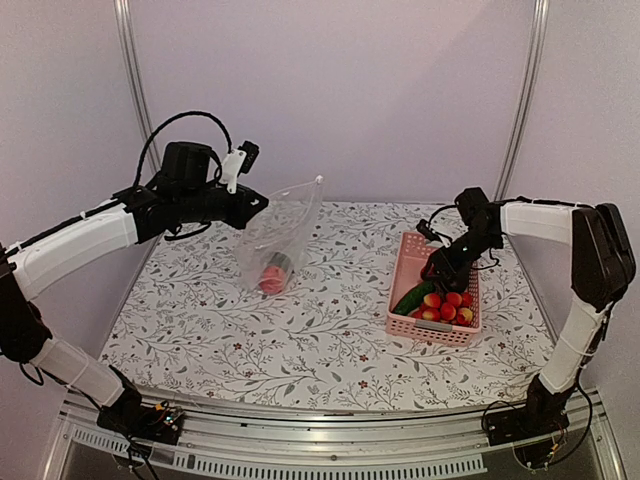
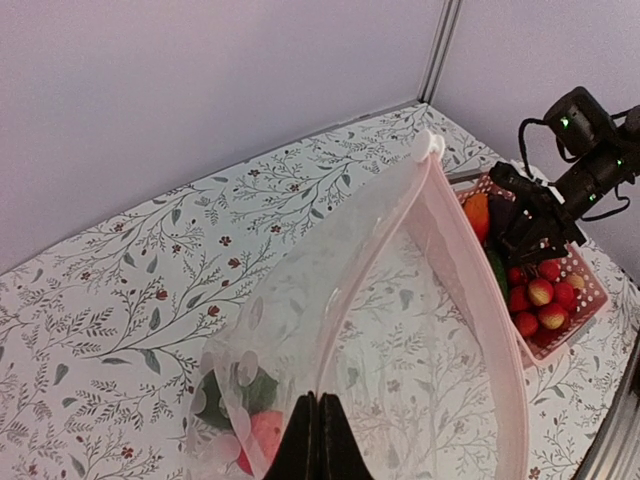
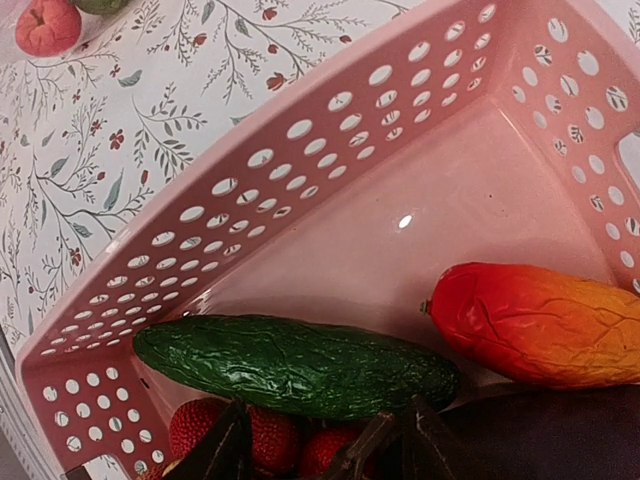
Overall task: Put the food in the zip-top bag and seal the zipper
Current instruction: Pick up the fake fruit from the bin.
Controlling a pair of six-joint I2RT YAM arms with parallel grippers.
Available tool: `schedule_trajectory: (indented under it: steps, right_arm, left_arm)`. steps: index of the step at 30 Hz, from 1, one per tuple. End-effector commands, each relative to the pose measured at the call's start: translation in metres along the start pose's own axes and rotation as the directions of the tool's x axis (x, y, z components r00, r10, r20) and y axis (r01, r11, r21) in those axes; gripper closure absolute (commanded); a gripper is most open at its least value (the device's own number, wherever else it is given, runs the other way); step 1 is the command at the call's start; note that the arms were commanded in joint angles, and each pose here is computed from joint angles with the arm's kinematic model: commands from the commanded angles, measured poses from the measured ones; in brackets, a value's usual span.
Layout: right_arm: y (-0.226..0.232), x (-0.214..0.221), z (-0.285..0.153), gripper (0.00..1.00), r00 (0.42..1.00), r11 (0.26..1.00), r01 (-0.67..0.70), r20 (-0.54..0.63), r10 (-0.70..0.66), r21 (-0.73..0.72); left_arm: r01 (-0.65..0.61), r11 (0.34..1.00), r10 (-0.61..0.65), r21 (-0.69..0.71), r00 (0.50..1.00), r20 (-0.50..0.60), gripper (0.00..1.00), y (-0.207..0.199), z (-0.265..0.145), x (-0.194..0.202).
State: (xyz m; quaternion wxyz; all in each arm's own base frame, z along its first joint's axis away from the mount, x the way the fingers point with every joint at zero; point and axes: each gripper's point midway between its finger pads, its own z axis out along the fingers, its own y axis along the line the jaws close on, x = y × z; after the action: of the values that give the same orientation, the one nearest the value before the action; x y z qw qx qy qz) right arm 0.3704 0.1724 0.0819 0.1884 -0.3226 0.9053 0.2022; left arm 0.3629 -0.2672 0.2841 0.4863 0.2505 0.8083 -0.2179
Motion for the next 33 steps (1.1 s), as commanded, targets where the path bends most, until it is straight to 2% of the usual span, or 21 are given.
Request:
schedule_trajectory:
  steps: [1, 9, 16, 20, 27, 33]
  right_arm:
    - [0.000, 0.003, 0.006, 0.54, 0.999, 0.998, -0.048, -0.026, 0.047, -0.049]
    - [0.004, 0.003, 0.007, 0.72, 0.998, 0.995, -0.064, -0.033, 0.062, -0.074]
    - [0.010, -0.003, -0.008, 1.00, 0.999, 0.996, -0.050, -0.004, 0.049, -0.075]
    - [0.022, -0.012, -0.027, 1.00, 0.999, 0.995, -0.022, 0.035, 0.025, -0.093]
    - [0.073, -0.045, -0.095, 1.00, 0.971, 0.971, 0.127, 0.226, -0.080, -0.202]
    - [0.112, -0.062, -0.159, 1.00, 0.890, 0.936, 0.304, 0.404, -0.212, -0.180]
  left_arm:
    - [-0.014, 1.000, 0.014, 0.002, 1.000, -0.012, 1.00, -0.003, 0.000, 0.003]
    - [-0.018, 1.000, 0.018, 0.004, 1.000, -0.015, 1.00, -0.004, 0.001, 0.004]
    - [-0.020, 1.000, 0.020, 0.007, 1.000, -0.024, 1.00, -0.006, 0.004, 0.007]
    - [-0.029, 1.000, 0.029, 0.011, 0.999, -0.041, 1.00, -0.009, 0.010, 0.013]
    - [-0.051, 0.998, 0.053, 0.037, 0.998, -0.045, 1.00, -0.017, 0.015, 0.013]
    - [-0.105, 0.992, 0.111, 0.075, 0.991, -0.080, 1.00, -0.045, 0.020, -0.001]
